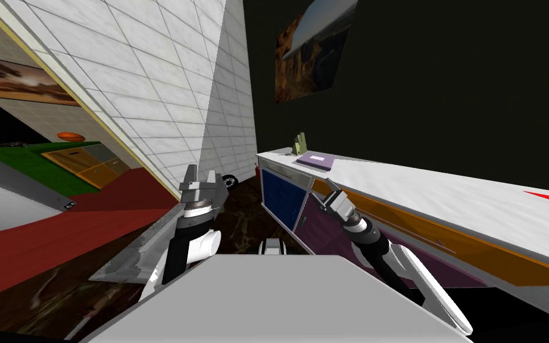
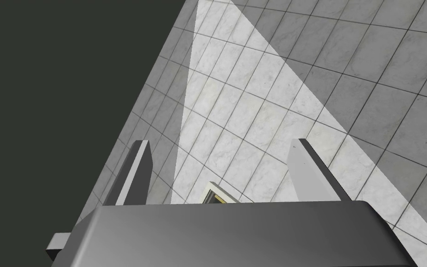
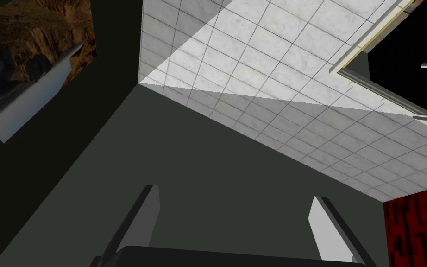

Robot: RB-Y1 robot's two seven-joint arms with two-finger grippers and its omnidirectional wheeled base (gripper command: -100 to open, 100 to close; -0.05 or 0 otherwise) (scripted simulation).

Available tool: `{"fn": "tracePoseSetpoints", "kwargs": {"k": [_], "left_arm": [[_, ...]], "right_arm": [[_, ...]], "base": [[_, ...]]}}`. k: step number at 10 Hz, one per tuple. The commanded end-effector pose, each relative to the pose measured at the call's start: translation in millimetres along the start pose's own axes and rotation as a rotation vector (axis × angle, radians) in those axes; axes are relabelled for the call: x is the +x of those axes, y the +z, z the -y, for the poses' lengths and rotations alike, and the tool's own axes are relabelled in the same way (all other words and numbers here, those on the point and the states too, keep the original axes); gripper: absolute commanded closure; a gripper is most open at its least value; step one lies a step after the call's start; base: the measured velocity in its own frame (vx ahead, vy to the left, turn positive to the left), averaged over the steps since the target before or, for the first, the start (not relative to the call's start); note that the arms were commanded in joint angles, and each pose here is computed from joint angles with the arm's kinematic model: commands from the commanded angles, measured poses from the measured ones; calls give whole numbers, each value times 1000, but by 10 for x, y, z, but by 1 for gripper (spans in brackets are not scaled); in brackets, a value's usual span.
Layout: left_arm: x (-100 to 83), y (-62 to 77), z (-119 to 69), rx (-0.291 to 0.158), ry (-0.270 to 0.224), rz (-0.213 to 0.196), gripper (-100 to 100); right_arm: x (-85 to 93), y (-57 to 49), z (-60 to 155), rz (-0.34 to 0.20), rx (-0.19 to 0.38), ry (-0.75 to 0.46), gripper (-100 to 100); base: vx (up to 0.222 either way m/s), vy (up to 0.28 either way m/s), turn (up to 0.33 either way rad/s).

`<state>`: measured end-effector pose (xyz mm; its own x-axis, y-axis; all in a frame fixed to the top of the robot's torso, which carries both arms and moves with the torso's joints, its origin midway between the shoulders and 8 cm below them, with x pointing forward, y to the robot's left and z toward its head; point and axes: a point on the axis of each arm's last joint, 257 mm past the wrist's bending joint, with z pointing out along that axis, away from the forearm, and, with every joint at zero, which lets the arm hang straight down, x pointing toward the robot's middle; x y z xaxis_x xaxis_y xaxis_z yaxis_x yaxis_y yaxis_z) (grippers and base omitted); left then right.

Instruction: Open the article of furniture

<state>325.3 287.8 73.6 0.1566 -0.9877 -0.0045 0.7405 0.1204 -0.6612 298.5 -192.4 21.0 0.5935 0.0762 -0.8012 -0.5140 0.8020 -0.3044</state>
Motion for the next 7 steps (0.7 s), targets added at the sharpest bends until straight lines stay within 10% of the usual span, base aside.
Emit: {"fn": "tracePoseSetpoints", "kwargs": {"k": [1,7], "left_arm": [[0,0,0,0,0,0,0],[0,0,0,0,0,0,0]], "right_arm": [[76,-36,-53,-55,-54,-117,-100],[275,-153,-117,-170,-166,-339,-100]], "base": [[117,91,-60],[82,66,-69]]}}
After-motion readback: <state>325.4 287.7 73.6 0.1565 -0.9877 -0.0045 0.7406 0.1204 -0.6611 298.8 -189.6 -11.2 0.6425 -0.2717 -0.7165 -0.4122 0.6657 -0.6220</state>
